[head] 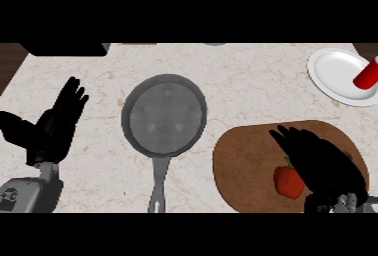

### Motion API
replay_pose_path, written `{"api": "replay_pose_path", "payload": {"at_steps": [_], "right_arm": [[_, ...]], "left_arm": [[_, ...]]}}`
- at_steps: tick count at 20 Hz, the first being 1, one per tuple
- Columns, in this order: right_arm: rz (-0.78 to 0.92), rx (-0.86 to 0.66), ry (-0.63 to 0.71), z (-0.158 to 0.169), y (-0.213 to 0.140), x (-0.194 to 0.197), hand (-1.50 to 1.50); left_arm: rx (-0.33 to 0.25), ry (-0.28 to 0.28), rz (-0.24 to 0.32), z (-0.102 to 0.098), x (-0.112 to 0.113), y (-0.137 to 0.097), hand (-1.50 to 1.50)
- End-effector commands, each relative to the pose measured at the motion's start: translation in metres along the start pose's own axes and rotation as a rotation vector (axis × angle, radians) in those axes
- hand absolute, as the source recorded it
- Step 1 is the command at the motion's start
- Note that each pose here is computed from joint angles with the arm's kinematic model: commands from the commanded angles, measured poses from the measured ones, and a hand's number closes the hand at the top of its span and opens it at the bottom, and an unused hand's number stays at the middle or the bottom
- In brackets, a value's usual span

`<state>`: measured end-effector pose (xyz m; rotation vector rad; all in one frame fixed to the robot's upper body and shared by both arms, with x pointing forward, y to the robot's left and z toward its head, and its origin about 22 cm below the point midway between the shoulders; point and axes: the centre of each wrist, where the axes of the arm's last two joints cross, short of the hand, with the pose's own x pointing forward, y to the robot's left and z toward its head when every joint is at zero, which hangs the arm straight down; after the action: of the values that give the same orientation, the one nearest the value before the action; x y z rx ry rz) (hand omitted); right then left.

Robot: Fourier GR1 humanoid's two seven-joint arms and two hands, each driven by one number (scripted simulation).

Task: Pick the bell pepper from the cutting board and place it in the pan

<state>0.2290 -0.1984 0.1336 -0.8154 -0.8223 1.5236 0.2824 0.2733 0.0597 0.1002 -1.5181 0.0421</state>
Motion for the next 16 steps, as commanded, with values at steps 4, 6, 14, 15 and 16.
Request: {"api": "replay_pose_path", "payload": {"at_steps": [4,6,14,15,16], "right_arm": [[0.034,0.053,0.045,-0.017,0.019,0.004,-1.5],[0.036,0.066,0.038,-0.029,0.017,0.003,-1.5],[-0.009,0.036,0.027,-0.042,0.055,-0.007,-1.5],[-0.022,0.045,0.023,-0.051,0.025,-0.02,-1.5],[-0.021,0.061,0.012,-0.045,0.037,-0.005,-1.5]], "left_arm": [[-0.008,-0.006,0.007,0.006,-0.008,-0.004,0.0],[0.014,-0.005,0.003,-0.005,0.0,-0.002,0.0],[0.007,0.0,-0.003,0.007,-0.006,-0.002,0.0],[-0.003,-0.005,0.003,0.009,-0.003,-0.013,0.0],[-0.014,0.003,0.0,0.001,-0.006,-0.003,0.0]]}}
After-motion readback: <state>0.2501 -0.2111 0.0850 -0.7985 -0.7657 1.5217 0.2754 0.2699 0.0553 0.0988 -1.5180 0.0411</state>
